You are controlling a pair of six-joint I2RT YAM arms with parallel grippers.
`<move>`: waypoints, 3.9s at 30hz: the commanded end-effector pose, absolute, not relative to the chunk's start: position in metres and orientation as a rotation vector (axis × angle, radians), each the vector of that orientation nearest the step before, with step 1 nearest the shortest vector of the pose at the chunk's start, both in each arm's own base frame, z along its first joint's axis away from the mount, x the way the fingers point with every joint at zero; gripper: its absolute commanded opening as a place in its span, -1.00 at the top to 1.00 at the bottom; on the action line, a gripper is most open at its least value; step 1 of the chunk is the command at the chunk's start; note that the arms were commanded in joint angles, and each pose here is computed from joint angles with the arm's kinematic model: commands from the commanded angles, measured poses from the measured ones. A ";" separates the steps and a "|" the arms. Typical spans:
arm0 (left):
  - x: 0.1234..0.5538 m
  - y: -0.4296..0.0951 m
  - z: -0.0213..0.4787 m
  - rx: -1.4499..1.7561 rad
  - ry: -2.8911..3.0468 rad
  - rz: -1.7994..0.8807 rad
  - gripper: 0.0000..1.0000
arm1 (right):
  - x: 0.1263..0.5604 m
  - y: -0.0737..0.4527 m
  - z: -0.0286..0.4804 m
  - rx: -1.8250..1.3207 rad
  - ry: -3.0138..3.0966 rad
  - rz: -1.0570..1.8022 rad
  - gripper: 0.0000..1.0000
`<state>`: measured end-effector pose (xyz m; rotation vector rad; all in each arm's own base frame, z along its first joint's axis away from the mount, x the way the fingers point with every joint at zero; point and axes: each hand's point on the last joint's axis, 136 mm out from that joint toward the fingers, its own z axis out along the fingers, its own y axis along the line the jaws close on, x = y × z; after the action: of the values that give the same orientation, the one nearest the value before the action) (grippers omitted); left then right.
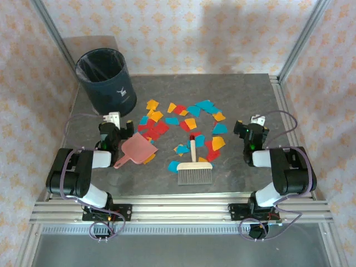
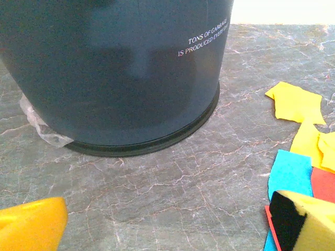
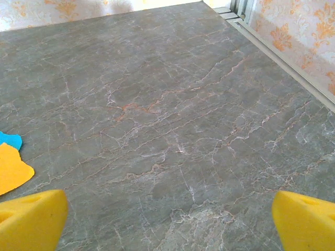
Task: Sweep away the paper scraps from the table
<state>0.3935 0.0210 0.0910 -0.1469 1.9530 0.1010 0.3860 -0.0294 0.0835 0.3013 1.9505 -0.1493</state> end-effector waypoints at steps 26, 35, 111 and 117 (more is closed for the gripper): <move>0.395 0.025 0.096 -0.156 1.924 0.135 -1.00 | 0.390 -0.034 0.092 0.329 1.922 -0.159 -0.99; 0.378 0.051 0.136 -0.312 1.876 0.253 -1.00 | 0.384 -0.042 0.118 0.380 1.910 -0.194 -0.99; 0.303 -0.334 0.073 0.003 2.762 -0.433 0.12 | 0.306 0.090 0.119 0.308 2.537 -0.007 -0.88; 0.300 -0.344 0.053 0.027 2.811 -0.429 0.15 | 0.302 0.082 0.117 0.327 2.540 -0.024 -0.89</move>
<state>0.2997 -0.3320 0.0550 0.0244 2.8056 -0.4051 0.3098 0.0975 0.1201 0.3103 2.5360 0.0531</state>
